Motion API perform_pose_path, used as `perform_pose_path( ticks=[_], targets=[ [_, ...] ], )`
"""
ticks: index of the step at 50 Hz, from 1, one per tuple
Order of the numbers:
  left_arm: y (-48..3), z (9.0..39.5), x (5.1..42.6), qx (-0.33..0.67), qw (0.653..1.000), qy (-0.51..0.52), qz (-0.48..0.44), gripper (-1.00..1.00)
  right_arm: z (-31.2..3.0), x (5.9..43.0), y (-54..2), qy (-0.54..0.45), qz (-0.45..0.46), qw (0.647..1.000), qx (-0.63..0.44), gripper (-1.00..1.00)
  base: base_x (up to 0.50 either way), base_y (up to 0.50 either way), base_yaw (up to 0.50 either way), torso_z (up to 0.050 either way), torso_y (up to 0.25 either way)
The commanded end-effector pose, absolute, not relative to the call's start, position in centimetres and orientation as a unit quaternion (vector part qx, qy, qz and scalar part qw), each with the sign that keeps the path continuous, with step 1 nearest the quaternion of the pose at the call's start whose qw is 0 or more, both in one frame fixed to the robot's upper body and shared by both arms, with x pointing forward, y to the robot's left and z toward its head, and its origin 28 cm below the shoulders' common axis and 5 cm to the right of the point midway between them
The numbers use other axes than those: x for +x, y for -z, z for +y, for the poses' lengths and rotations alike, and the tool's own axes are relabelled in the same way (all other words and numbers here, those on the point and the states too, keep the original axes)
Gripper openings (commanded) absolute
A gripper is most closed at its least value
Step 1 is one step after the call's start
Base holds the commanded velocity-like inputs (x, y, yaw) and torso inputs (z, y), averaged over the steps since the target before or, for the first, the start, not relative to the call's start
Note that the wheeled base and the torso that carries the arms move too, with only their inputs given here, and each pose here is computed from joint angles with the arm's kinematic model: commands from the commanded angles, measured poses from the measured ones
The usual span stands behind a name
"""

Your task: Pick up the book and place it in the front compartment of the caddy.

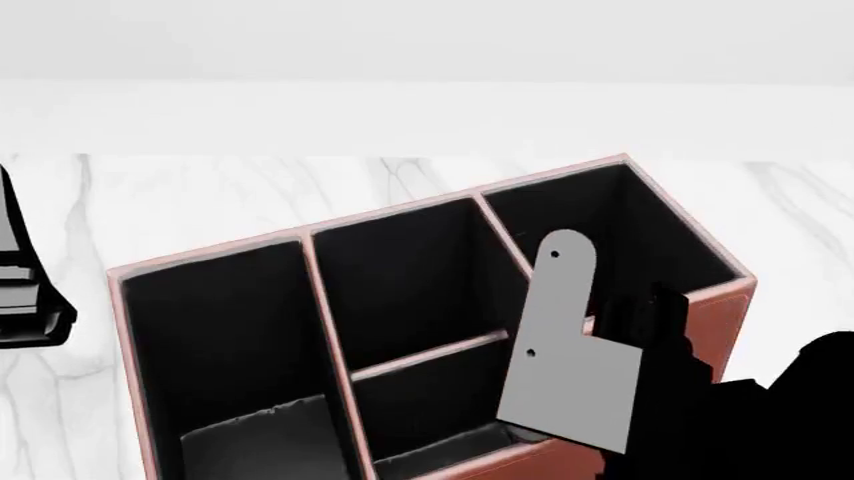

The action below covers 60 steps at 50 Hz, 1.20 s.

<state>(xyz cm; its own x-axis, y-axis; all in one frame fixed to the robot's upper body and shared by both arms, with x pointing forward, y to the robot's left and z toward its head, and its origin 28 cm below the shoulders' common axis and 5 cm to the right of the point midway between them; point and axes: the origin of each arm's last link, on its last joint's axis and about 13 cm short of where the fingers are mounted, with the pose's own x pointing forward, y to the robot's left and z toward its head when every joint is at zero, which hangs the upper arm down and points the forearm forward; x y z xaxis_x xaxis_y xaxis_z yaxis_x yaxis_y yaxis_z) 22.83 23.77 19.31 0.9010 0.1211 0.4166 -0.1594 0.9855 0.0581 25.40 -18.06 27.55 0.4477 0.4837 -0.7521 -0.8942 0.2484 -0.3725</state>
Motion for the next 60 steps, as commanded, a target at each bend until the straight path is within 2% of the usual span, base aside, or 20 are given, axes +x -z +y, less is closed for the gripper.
perform_pose_path(
  ticks=[1,20,60],
  targets=[
    [-19.3,23.9,22.8,0.039,0.974,-0.073,-0.213,1.0,-17.1,26.4,-26.5,-0.485,0.25,0.739,-0.395,1.0,0.0,0.0,0.0,0.0,0.0],
    [-19.4,24.0,22.8,0.039,0.973,-0.075,-0.213,1.0,-16.4,25.1,-27.2,-0.518,0.208,0.738,-0.379,1.0,0.0,0.0,0.0,0.0,0.0],
    [-19.3,24.2,22.8,0.038,0.974,-0.079,-0.211,1.0,-15.6,23.7,-23.8,-0.565,0.231,0.705,-0.361,1.0,0.0,0.0,0.0,0.0,0.0]
  ],
)
